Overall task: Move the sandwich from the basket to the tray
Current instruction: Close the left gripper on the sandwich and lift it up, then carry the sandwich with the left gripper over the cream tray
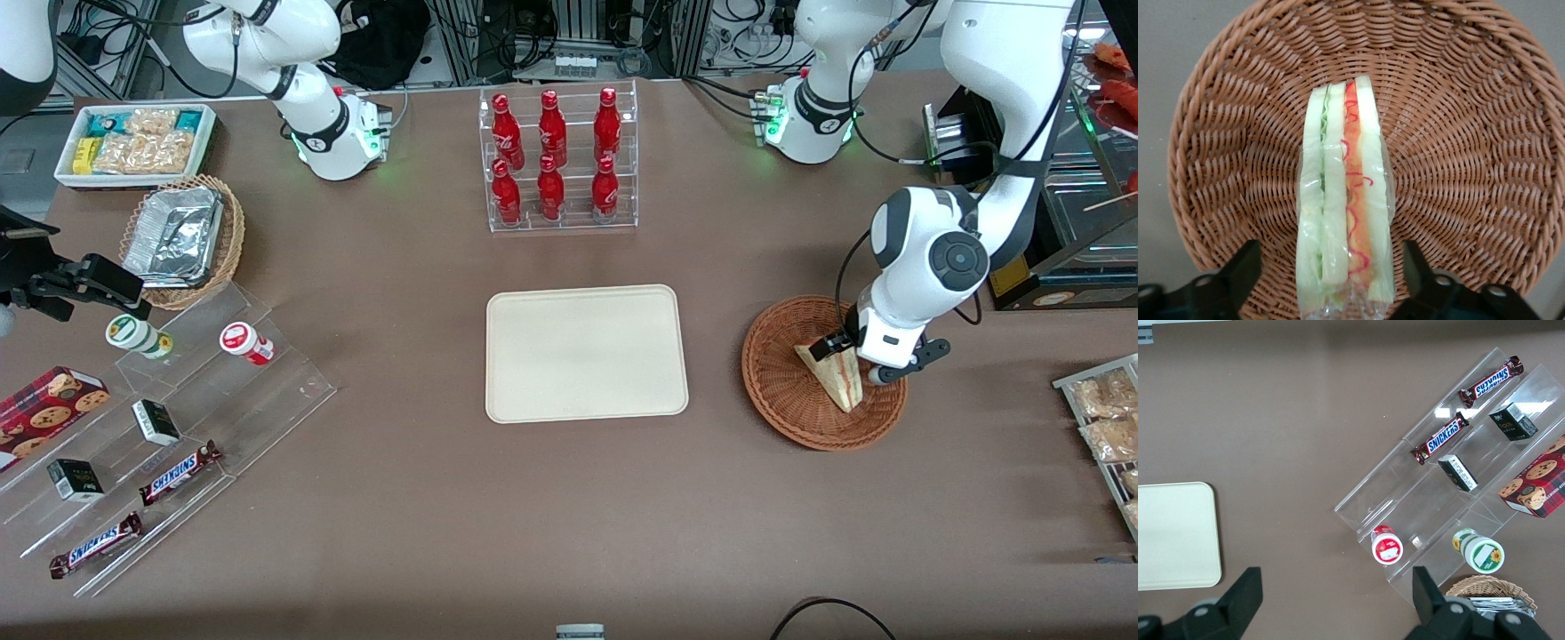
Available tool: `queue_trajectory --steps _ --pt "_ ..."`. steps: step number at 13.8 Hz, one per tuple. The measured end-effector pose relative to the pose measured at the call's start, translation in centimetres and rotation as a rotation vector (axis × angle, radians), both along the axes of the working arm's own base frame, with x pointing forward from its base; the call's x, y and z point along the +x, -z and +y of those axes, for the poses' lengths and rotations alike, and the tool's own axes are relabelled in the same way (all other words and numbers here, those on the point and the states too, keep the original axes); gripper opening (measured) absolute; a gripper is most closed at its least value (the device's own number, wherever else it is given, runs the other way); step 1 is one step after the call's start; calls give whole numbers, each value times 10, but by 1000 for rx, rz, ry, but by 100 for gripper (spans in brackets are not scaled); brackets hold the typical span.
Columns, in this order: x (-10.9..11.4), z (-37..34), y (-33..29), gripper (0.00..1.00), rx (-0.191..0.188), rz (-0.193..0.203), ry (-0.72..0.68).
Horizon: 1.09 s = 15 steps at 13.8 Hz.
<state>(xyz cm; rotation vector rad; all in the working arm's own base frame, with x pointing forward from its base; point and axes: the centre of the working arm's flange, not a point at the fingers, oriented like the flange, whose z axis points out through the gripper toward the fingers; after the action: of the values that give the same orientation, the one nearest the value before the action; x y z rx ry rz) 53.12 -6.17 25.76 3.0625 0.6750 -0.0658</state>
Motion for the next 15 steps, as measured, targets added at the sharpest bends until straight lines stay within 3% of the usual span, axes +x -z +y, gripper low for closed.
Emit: queue_trajectory --steps 2,5,7,10,12,15 --pt "3 -1 -1 59 -2 -6 -2" --pt "13 -8 -17 33 -2 -20 -13" --pt "21 -22 -55 19 12 14 9" --pt "31 -71 -173 15 42 73 78" --pt "27 -124 -236 15 37 57 108" --pt "4 -214 -247 14 25 45 165"
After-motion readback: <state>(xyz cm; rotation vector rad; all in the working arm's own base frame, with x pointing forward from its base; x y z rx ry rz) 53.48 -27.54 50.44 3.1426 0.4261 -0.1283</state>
